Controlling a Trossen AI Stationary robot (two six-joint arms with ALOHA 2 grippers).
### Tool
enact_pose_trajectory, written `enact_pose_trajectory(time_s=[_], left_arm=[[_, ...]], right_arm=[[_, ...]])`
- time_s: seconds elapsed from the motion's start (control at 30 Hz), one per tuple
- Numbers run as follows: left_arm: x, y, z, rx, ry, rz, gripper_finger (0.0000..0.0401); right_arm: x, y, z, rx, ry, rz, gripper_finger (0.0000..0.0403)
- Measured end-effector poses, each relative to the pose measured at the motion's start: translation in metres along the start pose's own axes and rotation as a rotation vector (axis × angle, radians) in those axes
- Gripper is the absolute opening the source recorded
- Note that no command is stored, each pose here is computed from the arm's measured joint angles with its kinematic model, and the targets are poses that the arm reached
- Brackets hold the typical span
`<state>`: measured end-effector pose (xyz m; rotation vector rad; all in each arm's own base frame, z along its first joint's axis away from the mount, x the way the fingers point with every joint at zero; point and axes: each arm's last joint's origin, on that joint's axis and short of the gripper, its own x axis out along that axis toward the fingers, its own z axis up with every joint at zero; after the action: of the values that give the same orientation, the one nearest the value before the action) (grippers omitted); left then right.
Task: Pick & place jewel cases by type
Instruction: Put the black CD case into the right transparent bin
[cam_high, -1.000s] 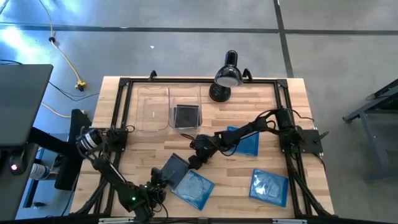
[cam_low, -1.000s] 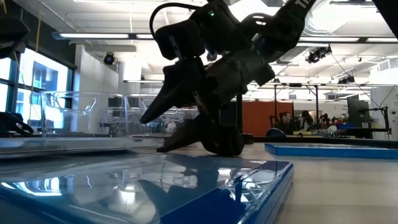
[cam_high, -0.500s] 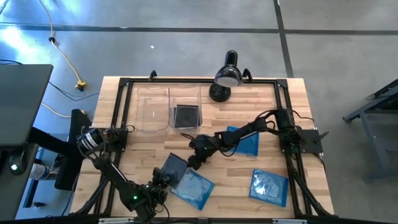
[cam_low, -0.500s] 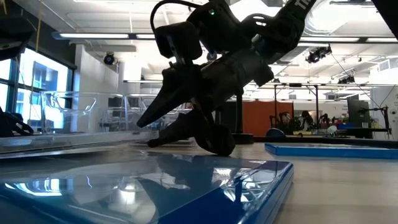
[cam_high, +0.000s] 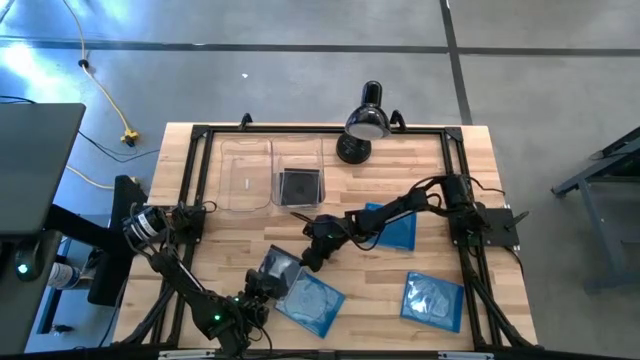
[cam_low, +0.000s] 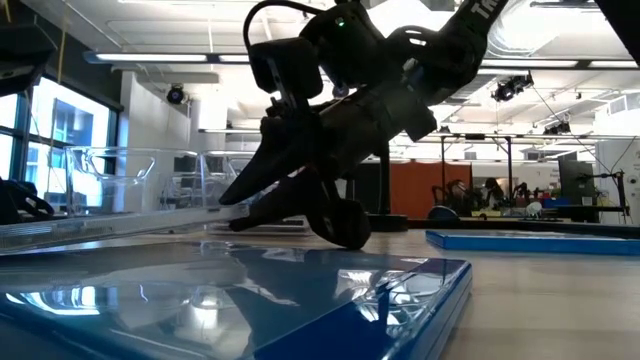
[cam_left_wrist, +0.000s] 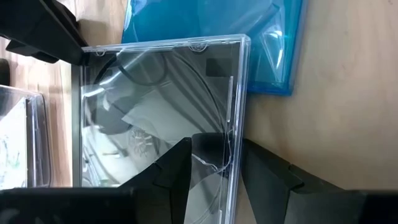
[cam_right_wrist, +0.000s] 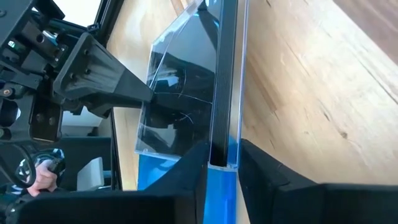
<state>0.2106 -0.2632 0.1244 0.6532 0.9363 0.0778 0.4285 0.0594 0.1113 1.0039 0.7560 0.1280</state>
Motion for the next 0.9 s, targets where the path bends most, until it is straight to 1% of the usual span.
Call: enact_pose_trajectory(time_s=[0.17,0.47,0.6,0.9], left_arm=[[0.0,0.0,0.0,0.02,0.0,0.0,0.0129],[0.0,0.0,0.0,0.022,-0.002,0.002,0.0129],[-0.001,0.0,0.001,0.045,-0.001,0.003,0.0129],[-0.014,0.006,0.016,0.088,0.012,0.013,0.0129]], right_arm=[[0.0,0.0,0.0,-0.002,-0.001,0.005,0.0063],[0.0,0.001,0.001,-0.002,0.0,0.008,0.0062],[0.0,0.001,0.0,0.001,0.014,0.019,0.0062],[0.0,0.003,0.0,0.008,0.034,0.044,0.0052]])
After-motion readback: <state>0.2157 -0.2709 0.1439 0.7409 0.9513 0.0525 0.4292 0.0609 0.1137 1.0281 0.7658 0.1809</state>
